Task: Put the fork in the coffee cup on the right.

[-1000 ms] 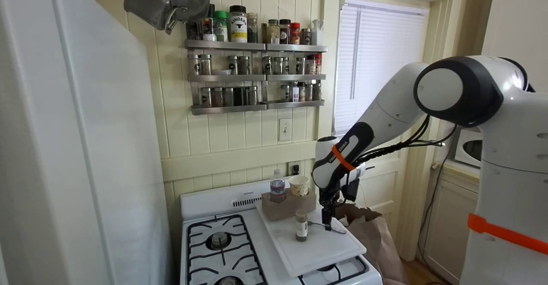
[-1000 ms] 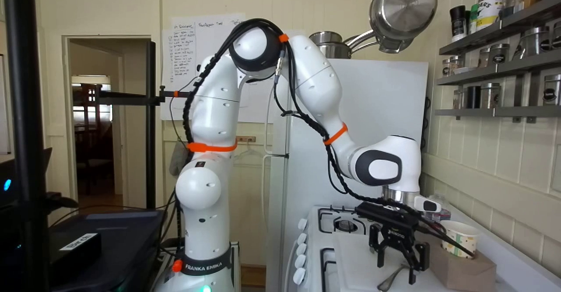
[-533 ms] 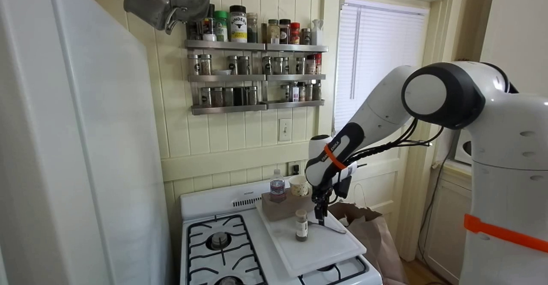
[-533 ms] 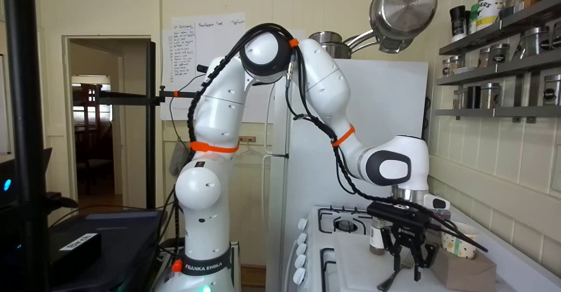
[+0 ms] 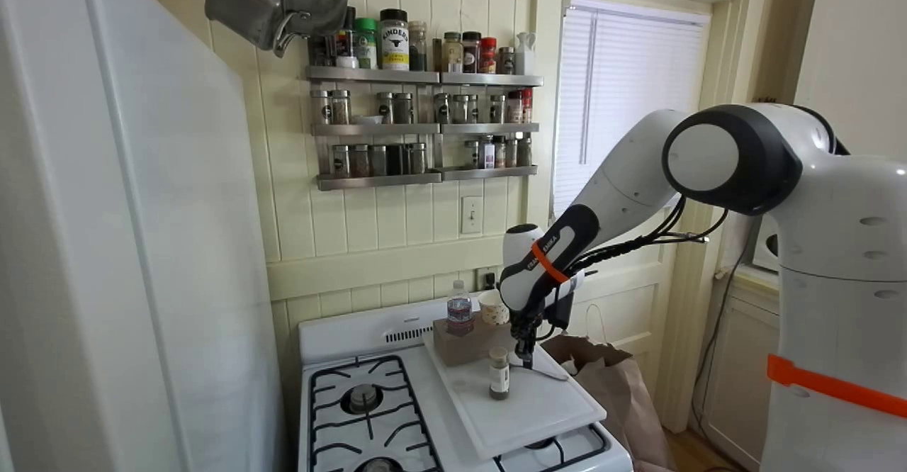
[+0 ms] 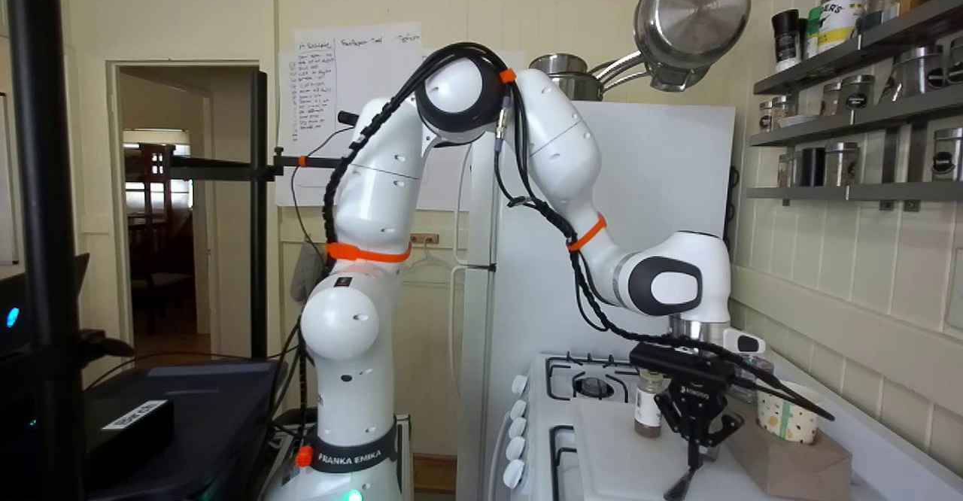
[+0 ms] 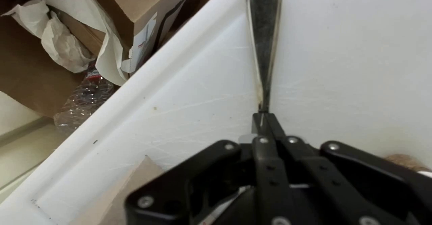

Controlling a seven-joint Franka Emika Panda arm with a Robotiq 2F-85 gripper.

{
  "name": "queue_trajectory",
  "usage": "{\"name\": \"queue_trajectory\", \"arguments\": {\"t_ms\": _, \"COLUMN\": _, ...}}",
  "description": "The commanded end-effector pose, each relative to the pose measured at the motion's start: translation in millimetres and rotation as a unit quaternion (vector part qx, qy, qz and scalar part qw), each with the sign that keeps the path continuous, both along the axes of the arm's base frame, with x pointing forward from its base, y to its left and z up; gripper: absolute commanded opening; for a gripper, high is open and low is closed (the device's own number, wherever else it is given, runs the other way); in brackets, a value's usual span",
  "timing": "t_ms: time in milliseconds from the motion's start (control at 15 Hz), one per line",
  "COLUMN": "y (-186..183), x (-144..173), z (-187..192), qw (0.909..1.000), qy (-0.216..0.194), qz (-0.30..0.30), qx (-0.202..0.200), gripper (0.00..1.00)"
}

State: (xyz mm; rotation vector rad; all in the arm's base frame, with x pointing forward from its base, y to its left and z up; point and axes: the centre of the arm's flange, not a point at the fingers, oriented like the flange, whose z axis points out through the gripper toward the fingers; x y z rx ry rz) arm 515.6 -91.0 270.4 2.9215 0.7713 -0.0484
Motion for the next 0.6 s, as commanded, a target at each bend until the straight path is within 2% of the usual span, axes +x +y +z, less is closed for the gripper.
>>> {"name": "queue_trajectory", "arguments": {"t_ms": 0, "y": 0.2, "x": -2.7, "z": -2.5, "qw": 1.0, "qy": -0.003, "qz": 0.001, "qx": -0.009, "gripper": 0.13}}
{"name": "queue_trajectory", "arguments": {"t_ms": 133, "y": -0.5, "x": -3.6, "z": -0.5, "qw": 0.9999, "qy": -0.004, "qz": 0.001, "qx": -0.01, "gripper": 0.37}}
{"name": "queue_trajectory", "arguments": {"t_ms": 200, "y": -0.3, "x": -3.9, "z": -0.4, "qw": 0.9999, "qy": -0.004, "qz": 0.002, "qx": -0.011, "gripper": 0.39}}
{"name": "queue_trajectory", "arguments": {"t_ms": 400, "y": 2.0, "x": -6.9, "z": 3.2, "qw": 0.9999, "qy": -0.007, "qz": 0.008, "qx": -0.011, "gripper": 0.56}}
{"name": "queue_trajectory", "arguments": {"t_ms": 533, "y": 4.3, "x": -8.7, "z": 6.9, "qw": 0.9998, "qy": -0.011, "qz": 0.008, "qx": -0.013, "gripper": 0.6}}
